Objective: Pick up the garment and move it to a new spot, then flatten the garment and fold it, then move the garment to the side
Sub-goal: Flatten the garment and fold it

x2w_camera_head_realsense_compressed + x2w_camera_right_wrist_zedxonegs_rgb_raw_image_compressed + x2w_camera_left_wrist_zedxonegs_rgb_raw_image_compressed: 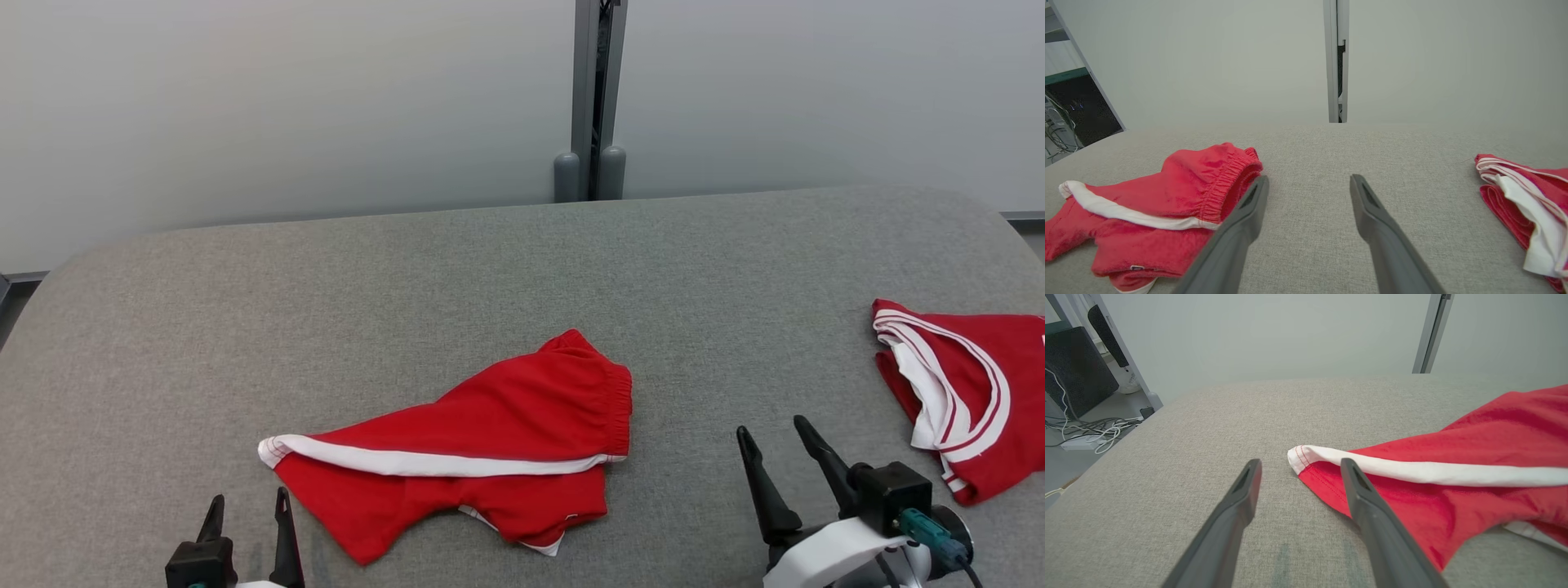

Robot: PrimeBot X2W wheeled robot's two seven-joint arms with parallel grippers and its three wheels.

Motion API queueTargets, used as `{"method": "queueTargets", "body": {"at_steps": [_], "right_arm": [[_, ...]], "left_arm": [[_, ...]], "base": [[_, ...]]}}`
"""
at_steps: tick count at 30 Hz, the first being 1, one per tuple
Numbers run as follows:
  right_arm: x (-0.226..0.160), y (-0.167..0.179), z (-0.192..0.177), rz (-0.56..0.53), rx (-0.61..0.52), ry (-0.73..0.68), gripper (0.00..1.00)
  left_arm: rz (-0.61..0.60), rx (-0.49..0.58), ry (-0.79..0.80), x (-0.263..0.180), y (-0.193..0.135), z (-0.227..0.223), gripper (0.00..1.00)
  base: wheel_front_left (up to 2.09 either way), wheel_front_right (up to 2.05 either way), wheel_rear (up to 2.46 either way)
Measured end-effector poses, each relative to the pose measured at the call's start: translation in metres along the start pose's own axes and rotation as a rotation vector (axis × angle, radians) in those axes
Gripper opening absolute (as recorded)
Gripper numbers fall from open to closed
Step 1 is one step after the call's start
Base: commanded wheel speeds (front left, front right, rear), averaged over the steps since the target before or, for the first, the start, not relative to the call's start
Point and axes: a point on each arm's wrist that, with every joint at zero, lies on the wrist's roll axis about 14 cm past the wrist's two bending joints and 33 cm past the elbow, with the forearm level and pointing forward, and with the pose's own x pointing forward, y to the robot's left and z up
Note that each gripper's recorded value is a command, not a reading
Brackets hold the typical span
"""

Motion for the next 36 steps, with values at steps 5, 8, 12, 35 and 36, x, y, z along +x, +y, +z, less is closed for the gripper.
{"method": "queueTargets", "body": {"at_steps": [5,8,12,35,36], "right_arm": [[-0.003,-0.016,0.002,-0.049,-0.005,-0.006,1.0],[-0.006,-0.027,0.005,-0.084,-0.008,-0.014,1.0],[-0.008,-0.033,0.006,-0.102,-0.007,-0.019,1.0],[0.025,0.07,-0.058,0.248,-0.024,0.203,1.0],[0.027,0.07,-0.06,0.254,-0.031,0.213,1.0]], "left_arm": [[0.015,-0.004,-0.007,0.001,0.003,0.002,1.0],[0.023,-0.005,-0.02,0.003,0.004,0.007,1.0],[0.035,-0.006,-0.033,0.004,0.008,0.011,1.0],[0.07,-0.017,0.036,-0.003,0.019,-0.011,1.0],[0.074,-0.017,0.038,-0.002,0.02,-0.012,1.0]], "base": [[0.0,0.0,0.0],[0.0,0.0,0.0],[0.0,0.0,0.0],[0.0,0.0,0.0],[0.0,0.0,0.0]]}}
